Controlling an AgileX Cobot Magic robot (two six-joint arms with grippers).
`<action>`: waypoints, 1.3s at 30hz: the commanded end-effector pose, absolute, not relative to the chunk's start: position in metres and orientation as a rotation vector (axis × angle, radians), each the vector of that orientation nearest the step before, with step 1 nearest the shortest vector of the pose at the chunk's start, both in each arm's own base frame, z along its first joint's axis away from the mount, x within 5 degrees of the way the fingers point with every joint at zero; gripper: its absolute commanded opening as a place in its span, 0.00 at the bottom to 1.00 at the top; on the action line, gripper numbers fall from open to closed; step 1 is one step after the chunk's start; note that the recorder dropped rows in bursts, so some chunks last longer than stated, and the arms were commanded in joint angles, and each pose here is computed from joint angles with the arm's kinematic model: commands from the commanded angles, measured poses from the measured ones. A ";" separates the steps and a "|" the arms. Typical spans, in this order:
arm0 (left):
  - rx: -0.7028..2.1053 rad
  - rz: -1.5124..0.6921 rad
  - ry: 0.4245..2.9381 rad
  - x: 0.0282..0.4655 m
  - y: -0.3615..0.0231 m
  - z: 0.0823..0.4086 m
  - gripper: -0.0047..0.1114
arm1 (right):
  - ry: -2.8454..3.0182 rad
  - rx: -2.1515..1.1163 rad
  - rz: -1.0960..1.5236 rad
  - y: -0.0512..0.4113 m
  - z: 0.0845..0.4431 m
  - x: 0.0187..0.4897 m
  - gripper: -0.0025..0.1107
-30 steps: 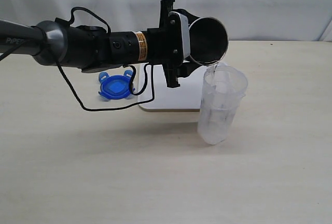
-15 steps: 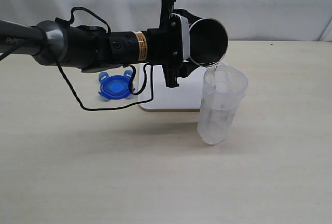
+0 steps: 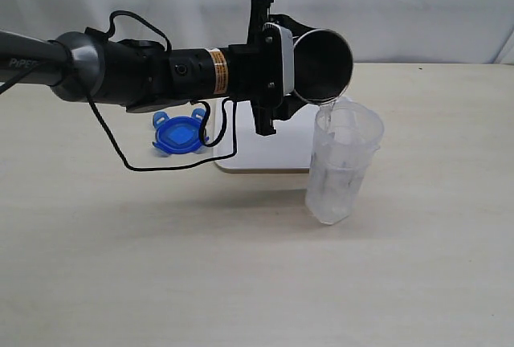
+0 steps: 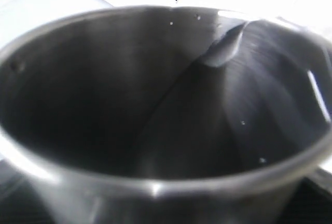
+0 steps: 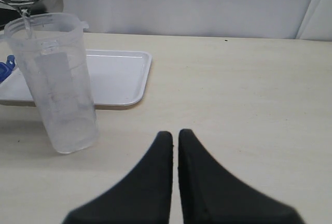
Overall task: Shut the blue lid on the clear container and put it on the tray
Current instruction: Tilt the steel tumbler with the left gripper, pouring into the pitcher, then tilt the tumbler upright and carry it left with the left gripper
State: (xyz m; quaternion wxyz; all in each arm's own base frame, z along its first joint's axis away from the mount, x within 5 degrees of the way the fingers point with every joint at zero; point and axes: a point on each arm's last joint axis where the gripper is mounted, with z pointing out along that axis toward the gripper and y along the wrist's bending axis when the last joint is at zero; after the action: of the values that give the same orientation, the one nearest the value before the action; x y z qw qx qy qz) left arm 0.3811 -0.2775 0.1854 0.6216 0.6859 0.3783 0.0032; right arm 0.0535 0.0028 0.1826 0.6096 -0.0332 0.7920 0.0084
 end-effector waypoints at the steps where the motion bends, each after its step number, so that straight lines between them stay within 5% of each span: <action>1: 1.515 0.008 0.806 0.381 -0.280 0.205 0.04 | 1.828 -0.070 0.019 0.003 0.182 0.053 0.06; 18: 1.507 -0.008 0.822 0.381 -0.280 0.205 0.04 | 1.828 -0.070 0.019 0.003 0.182 0.053 0.06; 39: 1.192 -0.395 1.277 0.385 -0.277 0.203 0.04 | 1.828 -0.070 0.019 0.003 0.182 0.053 0.06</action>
State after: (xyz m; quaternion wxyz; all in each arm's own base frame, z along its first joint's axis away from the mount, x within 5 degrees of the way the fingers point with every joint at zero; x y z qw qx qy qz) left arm 0.3818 -0.2771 0.1854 0.6074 0.5826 0.5237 -0.1318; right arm 0.0535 0.0028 0.1826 0.6096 -0.0332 0.7920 0.0084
